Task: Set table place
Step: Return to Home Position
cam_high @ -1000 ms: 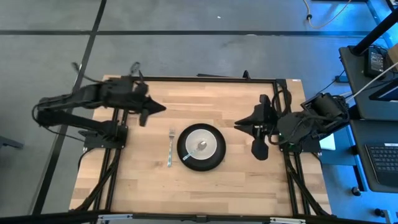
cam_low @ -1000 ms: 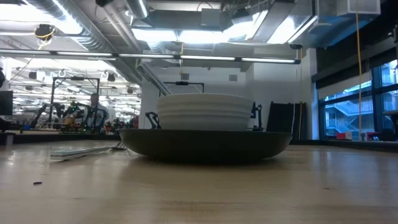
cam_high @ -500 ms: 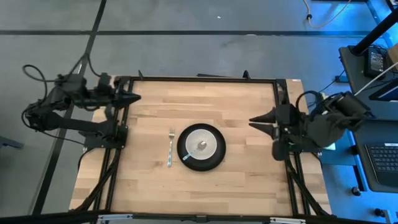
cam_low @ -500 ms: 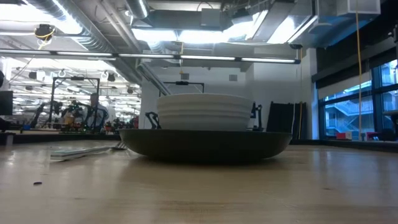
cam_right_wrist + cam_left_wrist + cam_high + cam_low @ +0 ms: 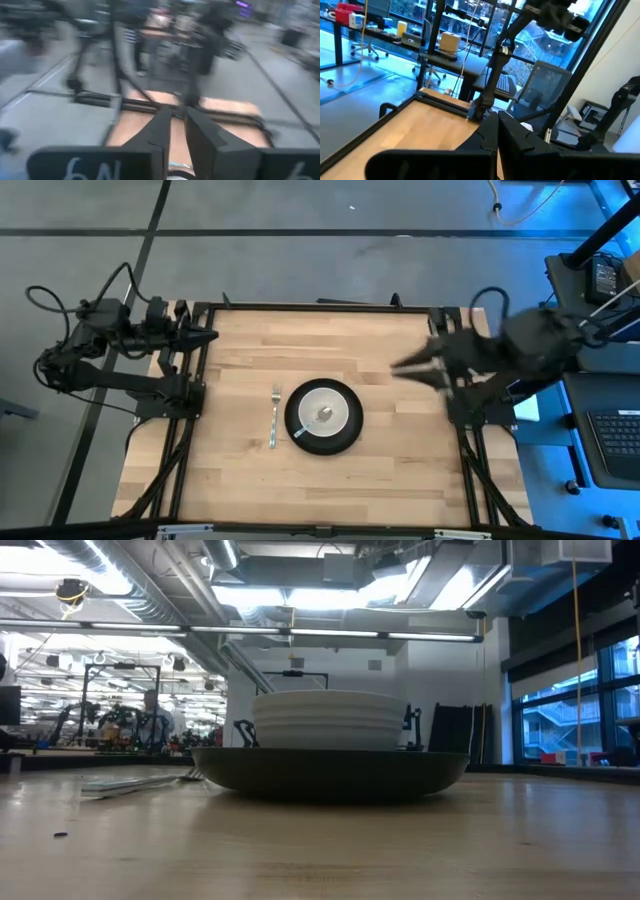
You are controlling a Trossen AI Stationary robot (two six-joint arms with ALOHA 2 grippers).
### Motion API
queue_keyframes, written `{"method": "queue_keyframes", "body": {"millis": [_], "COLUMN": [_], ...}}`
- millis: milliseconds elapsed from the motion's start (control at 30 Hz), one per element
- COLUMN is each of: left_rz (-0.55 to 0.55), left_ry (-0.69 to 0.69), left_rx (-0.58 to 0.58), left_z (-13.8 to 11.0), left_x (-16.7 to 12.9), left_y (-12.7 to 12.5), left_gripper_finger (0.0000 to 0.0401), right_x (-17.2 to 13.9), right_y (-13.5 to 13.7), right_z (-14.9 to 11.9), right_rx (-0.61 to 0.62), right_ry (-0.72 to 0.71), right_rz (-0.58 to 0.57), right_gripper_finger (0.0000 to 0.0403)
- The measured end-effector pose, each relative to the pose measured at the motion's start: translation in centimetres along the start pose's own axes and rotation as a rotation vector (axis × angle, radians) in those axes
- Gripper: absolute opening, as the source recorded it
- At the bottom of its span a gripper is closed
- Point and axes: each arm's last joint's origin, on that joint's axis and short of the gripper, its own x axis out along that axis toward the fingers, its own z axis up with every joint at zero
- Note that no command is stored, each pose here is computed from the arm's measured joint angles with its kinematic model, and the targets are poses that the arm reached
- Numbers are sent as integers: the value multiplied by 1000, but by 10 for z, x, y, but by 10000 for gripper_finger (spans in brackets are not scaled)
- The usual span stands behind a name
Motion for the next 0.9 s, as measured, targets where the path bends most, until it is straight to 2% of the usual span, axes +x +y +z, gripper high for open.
{"method": "queue_keyframes", "body": {"millis": [100, 233, 467, 633, 800, 900], "left_rz": [0, -4, -25, -12, 108, 142], "left_ry": [0, -11, -69, -37, 7, 6], "left_rx": [-6, -34, -30, -8, -4, -13], "left_z": [0, 1, 2, -3, -14, -20], "left_x": [0, -2, -22, -32, -26, -28], "left_y": [0, 0, 0, 3, 9, 12], "left_gripper_finger": [0, 0, 0, 0, 0, 0], "right_x": [17, 32, 15, 10, 7, 0], "right_y": [-17, -41, -74, -77, -75, -73], "right_z": [-7, -11, -25, -57, -94, -117], "right_rx": [14, 16, 78, 151, 200, 205], "right_ry": [41, 35, -40, -83, -181, -238], "right_rz": [-68, -52, -29, -38, -33, -30], "right_gripper_finger": [58, 58, 58, 58, 58, 58]}}
